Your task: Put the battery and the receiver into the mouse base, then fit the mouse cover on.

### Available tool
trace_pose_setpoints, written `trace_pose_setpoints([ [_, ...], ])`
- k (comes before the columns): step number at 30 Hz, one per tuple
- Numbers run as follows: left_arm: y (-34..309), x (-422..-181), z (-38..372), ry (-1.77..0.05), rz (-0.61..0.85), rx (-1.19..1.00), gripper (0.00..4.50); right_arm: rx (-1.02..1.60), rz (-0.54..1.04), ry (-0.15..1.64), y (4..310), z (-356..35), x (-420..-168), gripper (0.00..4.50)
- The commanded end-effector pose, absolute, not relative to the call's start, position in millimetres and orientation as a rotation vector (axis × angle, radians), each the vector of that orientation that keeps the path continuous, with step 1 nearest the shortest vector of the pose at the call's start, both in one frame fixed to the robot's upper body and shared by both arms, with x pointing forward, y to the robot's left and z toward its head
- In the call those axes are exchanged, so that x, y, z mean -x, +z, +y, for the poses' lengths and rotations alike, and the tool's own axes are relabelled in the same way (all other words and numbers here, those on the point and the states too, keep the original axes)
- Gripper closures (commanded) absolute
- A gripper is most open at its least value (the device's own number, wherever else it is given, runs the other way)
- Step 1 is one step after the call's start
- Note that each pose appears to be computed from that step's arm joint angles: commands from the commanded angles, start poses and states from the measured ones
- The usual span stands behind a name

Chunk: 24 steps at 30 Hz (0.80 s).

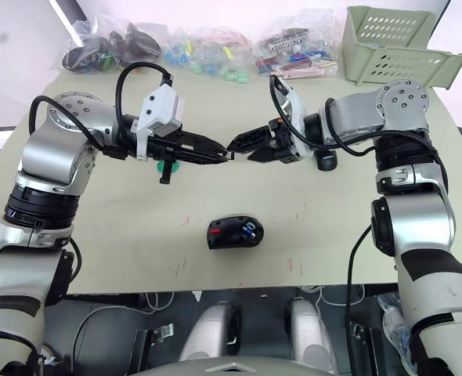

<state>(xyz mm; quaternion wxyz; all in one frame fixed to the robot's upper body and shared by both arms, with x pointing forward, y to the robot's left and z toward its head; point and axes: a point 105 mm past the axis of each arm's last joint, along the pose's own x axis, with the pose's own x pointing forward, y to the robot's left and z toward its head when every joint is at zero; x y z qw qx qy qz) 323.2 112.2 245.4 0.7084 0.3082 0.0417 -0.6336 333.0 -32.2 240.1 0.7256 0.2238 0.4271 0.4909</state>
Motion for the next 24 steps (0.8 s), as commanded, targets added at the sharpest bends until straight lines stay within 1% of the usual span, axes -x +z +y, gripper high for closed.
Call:
trace_pose_setpoints([
  [1, 254.5, -321.6, 112.9, -1.396, 0.048, -0.713, 4.45, -0.518, 0.93, 1.111, 249.2, -30.2, -331.1, 1.8],
  [4, 254.3, -321.3, 113.1, -1.394, 0.045, -0.713, 4.45, -0.526, 0.934, 1.114, 249.5, -29.4, -330.7, 1.8],
  [6, 254.4, -321.1, 113.1, -1.393, 0.044, -0.712, 4.45, -0.533, 0.936, 1.118, 249.4, -28.7, -330.0, 2.36],
  [8, 254.4, -321.2, 113.3, -1.392, 0.044, -0.711, 4.45, -0.54, 0.936, 1.124, 249.8, -28.0, -329.4, 3.13],
  [24, 256.2, -322.1, 110.7, -1.384, 0.029, -0.699, 4.45, -0.59, 0.907, 1.133, 251.3, -26.7, -326.6, 3.13],
])
